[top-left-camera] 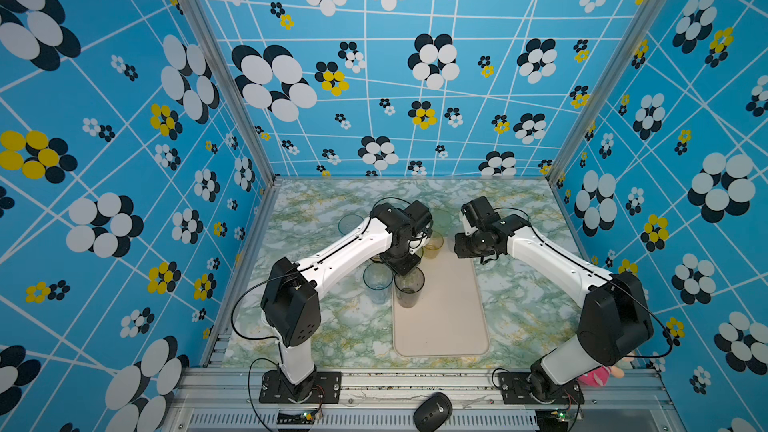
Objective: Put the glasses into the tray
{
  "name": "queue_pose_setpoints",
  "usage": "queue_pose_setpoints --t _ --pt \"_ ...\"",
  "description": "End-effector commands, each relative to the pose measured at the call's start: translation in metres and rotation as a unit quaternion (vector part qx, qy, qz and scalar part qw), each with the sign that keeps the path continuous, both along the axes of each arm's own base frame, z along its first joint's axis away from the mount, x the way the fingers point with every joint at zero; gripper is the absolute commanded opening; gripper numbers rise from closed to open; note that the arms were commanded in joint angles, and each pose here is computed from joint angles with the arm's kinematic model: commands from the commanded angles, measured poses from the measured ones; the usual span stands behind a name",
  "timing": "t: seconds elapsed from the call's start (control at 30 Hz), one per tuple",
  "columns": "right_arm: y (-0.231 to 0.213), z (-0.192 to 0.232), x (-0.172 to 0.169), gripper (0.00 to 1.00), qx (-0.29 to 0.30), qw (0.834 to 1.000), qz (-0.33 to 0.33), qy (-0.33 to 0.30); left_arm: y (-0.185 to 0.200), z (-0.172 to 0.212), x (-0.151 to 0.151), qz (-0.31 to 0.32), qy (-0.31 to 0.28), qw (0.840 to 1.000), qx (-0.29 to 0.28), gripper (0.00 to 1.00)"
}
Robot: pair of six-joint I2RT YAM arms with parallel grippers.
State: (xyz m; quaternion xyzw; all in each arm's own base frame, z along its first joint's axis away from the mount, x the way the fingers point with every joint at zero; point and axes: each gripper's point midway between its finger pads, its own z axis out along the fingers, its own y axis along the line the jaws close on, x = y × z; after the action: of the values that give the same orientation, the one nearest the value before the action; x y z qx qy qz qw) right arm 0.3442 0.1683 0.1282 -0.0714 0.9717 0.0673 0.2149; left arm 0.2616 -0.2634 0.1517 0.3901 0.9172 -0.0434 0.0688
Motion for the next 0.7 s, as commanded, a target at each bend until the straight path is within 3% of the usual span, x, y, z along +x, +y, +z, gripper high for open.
queue_pose_setpoints --t 0.0,0.67 --pt "-0.001 0.008 -0.005 0.47 -0.003 1.0 0.009 -0.005 -0.006 0.02 -0.002 -0.008 -0.017 1.0 -0.024 0.26" --pt "0.0 0.004 -0.004 0.47 -0.004 1.0 0.008 0.0 -0.01 0.041 -0.004 -0.023 -0.051 0.997 -0.053 0.27"
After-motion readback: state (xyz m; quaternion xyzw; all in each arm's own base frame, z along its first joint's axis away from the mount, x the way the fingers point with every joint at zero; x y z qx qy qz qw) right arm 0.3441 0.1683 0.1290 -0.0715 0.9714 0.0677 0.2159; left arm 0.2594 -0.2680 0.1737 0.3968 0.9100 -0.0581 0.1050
